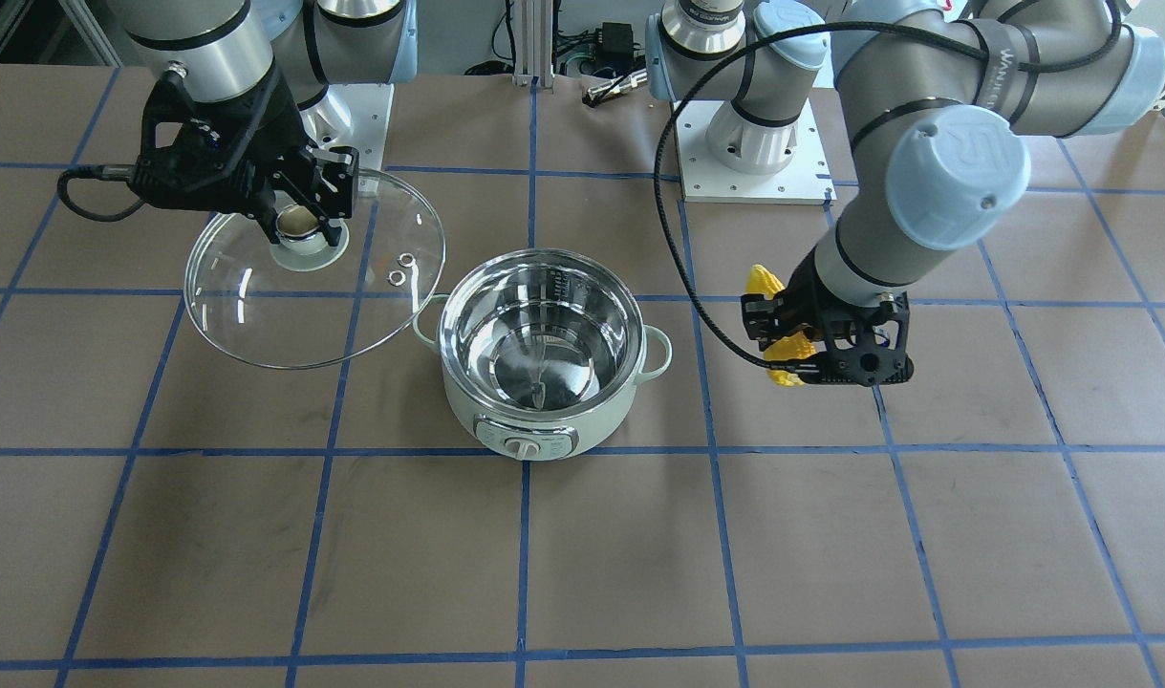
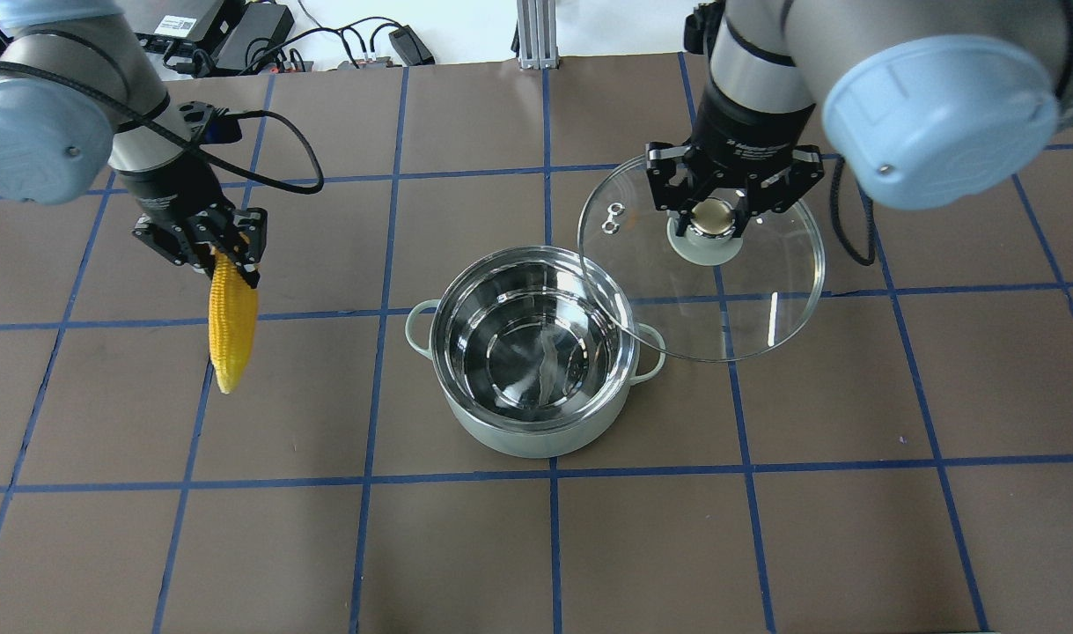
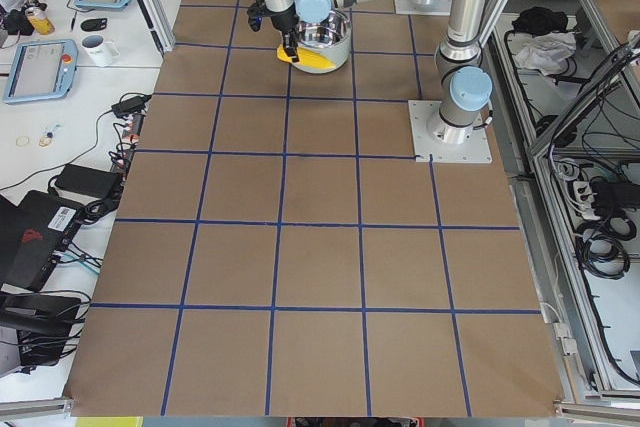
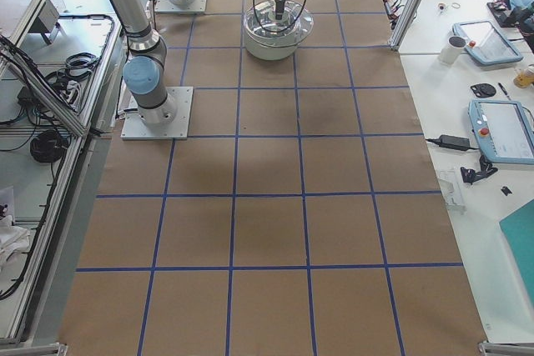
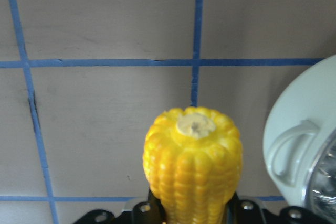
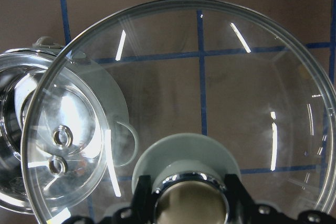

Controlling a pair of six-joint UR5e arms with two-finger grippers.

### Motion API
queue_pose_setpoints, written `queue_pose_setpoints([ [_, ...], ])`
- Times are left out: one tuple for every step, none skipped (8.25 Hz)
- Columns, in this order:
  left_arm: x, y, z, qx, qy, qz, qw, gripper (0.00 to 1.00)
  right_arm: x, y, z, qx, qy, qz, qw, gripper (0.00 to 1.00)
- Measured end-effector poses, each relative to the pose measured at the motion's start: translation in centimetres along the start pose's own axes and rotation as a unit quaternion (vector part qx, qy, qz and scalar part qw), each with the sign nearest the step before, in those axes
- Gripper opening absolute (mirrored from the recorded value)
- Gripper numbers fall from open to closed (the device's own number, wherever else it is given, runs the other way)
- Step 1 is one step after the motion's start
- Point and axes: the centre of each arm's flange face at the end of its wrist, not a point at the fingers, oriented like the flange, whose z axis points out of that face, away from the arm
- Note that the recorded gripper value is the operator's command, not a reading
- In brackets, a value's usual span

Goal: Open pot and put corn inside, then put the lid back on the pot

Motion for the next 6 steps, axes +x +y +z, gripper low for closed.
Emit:
queue_pose_setpoints([
  [3.6,0.8,-0.9,0.009,0.014,-0.004,0.9999,0.0,0.7,0.1,-0.2,-0.003,0.002,0.0,1.0,0.0],
  [6.3,1.7,-1.4,0.013,0.029,-0.002,0.9995,0.0,0.9,0.2,-0.3,-0.005,0.004,0.001,1.0,0.0],
  [8.3,2.3,-1.4,0.012,0.04,0.003,0.9991,0.0,1.0,0.3,-0.2,-0.01,0.005,0.001,0.9999,0.0],
  [10.3,2.9,-1.1,0.007,0.049,0.002,0.9988,0.0,1.0,0.4,-0.2,-0.012,0.006,0.0,0.9999,0.0],
  [12.4,3.6,-0.7,0.002,0.061,0.006,0.9981,0.0,1.1,0.4,-0.1,-0.014,0.008,0.0,0.9999,0.0],
  [14.6,4.3,-0.3,-0.004,0.066,0.016,0.9977,0.0,1.1,0.5,-0.1,-0.014,0.009,0.0,0.9999,0.0],
])
